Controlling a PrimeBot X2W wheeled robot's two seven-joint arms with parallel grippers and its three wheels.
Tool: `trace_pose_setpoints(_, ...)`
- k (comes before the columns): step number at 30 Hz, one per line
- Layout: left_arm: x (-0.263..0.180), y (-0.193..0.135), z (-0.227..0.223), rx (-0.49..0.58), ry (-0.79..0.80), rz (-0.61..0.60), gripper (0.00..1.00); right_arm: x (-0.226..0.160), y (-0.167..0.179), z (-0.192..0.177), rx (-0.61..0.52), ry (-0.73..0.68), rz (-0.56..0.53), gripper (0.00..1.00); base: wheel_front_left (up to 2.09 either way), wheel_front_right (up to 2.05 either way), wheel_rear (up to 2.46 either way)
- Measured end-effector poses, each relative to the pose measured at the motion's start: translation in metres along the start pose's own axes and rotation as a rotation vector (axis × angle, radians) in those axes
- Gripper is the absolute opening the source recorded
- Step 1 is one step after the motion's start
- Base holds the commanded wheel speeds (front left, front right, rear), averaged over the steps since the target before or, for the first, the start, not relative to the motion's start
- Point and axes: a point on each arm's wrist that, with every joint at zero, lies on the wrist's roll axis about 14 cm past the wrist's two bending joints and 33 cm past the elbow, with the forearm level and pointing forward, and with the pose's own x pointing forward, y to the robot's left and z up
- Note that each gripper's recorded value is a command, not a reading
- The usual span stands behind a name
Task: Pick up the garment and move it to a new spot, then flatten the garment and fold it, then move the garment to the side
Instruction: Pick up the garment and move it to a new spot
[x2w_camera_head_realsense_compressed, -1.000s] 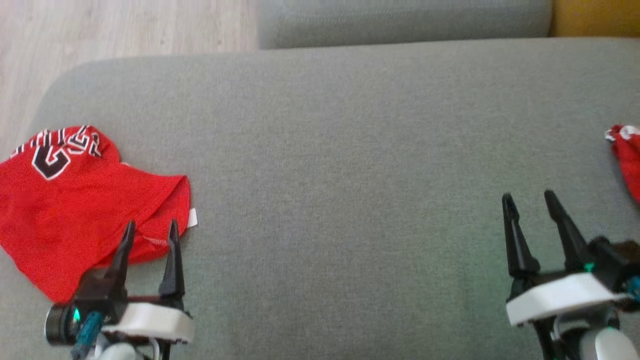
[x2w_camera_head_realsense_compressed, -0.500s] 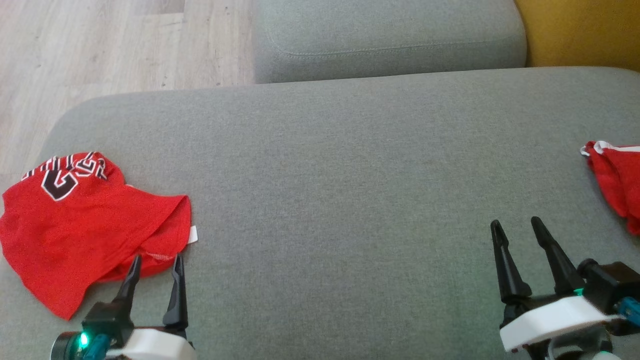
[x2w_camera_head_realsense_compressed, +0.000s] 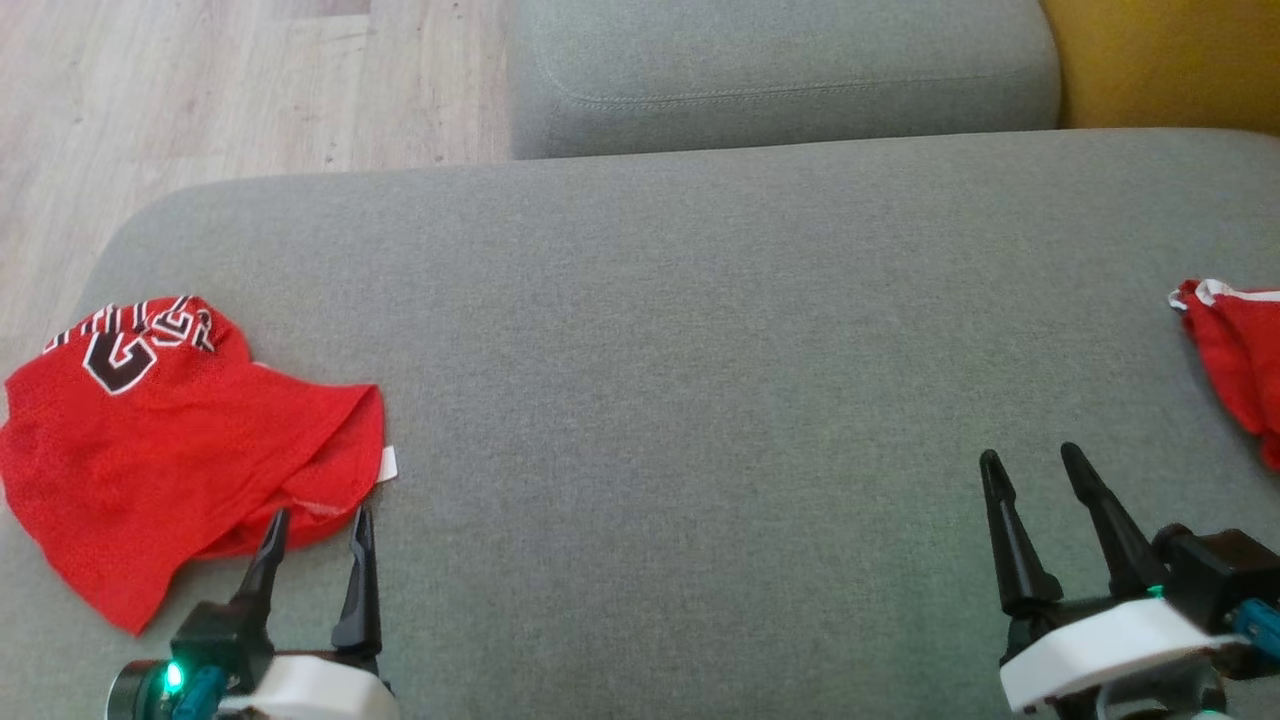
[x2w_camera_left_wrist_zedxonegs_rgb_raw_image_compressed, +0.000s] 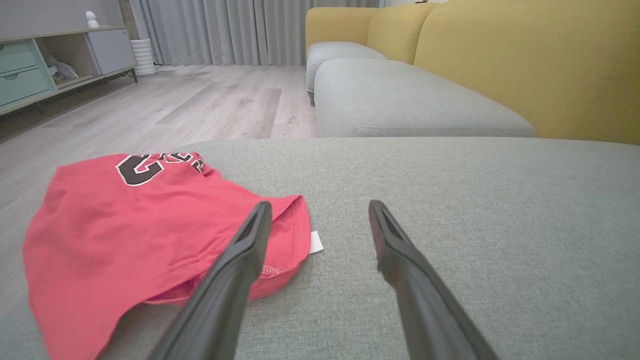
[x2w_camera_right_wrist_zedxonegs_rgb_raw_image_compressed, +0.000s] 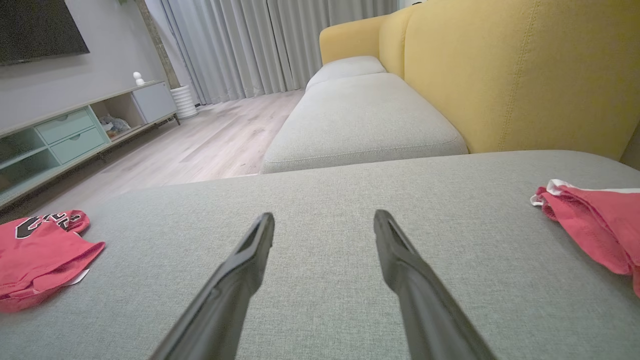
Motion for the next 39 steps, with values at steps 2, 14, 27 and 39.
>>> trace_pose_setpoints(2, 0.000, 0.001, 0.001, -0.001, -0.003, 0.003, 1.00, 0.002, 0.001, 0.000, -0.002, 0.002, 0.005, 1.00, 0.00, 0.00, 0.00)
trace_pose_setpoints(14, -0.007, 0.030, 0.024, -0.028, -0.116, 0.094, 1.00, 0.033, 0.041, 0.005, -0.048, 0.015, 0.145, 1.00, 0.00, 0.00, 0.00)
trace_pose_setpoints(27, -0.052, 0.107, 0.039, -0.060, -0.203, 0.360, 1.00, 0.073, 0.120, -0.001, -0.103, 0.065, 0.391, 1.00, 0.00, 0.00, 0.00)
trace_pose_setpoints(39, 0.006, 0.133, -0.006, -0.079, -0.005, 0.341, 1.00, 0.117, 0.126, -0.020, -0.135, 0.147, 0.431, 1.00, 0.00, 0.00, 0.00)
